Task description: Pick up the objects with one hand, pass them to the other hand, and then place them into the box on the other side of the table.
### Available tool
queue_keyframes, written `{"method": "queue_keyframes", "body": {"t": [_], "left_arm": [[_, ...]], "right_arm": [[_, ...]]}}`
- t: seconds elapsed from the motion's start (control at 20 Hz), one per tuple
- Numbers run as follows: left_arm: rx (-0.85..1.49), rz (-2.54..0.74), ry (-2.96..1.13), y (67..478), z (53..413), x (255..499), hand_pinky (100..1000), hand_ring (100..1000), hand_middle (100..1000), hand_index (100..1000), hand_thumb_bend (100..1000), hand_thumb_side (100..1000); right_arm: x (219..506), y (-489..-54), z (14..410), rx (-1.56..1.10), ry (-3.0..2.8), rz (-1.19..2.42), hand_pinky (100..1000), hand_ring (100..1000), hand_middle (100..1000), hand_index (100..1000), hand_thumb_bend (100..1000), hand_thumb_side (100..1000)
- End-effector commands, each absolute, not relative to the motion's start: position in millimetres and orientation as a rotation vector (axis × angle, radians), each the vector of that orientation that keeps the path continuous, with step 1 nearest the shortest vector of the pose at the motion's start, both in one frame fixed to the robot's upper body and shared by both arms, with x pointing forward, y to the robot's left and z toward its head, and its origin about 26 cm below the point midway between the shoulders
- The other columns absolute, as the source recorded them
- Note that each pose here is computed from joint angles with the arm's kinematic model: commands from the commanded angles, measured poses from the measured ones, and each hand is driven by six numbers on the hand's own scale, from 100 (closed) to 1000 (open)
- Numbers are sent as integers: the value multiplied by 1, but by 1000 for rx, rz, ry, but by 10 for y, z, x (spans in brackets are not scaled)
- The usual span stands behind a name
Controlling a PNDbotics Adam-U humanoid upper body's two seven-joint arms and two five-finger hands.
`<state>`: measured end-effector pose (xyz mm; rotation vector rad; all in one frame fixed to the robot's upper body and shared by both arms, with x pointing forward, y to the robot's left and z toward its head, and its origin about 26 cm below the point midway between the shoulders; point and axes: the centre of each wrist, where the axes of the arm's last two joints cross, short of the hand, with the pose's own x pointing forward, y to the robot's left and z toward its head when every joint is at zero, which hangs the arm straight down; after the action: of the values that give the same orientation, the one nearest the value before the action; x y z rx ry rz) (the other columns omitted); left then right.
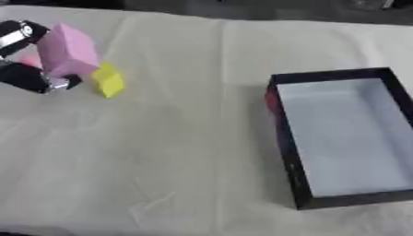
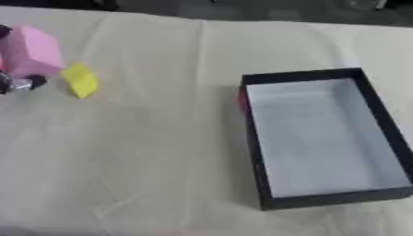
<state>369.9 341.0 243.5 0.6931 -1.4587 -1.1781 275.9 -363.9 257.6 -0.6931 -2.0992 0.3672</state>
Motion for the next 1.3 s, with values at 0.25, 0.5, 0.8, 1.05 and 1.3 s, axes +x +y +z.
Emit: {"method": "queue_keyframes", "body": {"t": [0.25, 0.5, 0.8, 1.05, 1.3], "left_arm": [[670, -1209, -1525, 3203, 2490, 3737, 954, 784, 642, 472, 100, 294], [648, -1235, -1556, 3061, 2422, 3775, 949, 778, 637, 470, 100, 300], [638, -1268, -1607, 2906, 2371, 3810, 944, 773, 632, 468, 100, 309], [626, -1287, -1634, 2793, 2303, 3845, 944, 769, 627, 470, 100, 312], [610, -1301, -1657, 2696, 2249, 3869, 943, 767, 625, 471, 100, 317]], "right_arm": [[2793, -3469, 2899, -683, -2129, 510, 767, 926, 940, 947, 100, 161], [2833, -3345, 3011, -657, -2134, 561, 770, 926, 939, 945, 100, 149], [2872, -3197, 3112, -620, -2135, 621, 773, 926, 939, 944, 100, 146], [2895, -3092, 3160, -593, -2129, 679, 778, 926, 937, 942, 100, 142], [2916, -3000, 3161, -586, -2104, 745, 783, 927, 937, 942, 100, 147]]}}
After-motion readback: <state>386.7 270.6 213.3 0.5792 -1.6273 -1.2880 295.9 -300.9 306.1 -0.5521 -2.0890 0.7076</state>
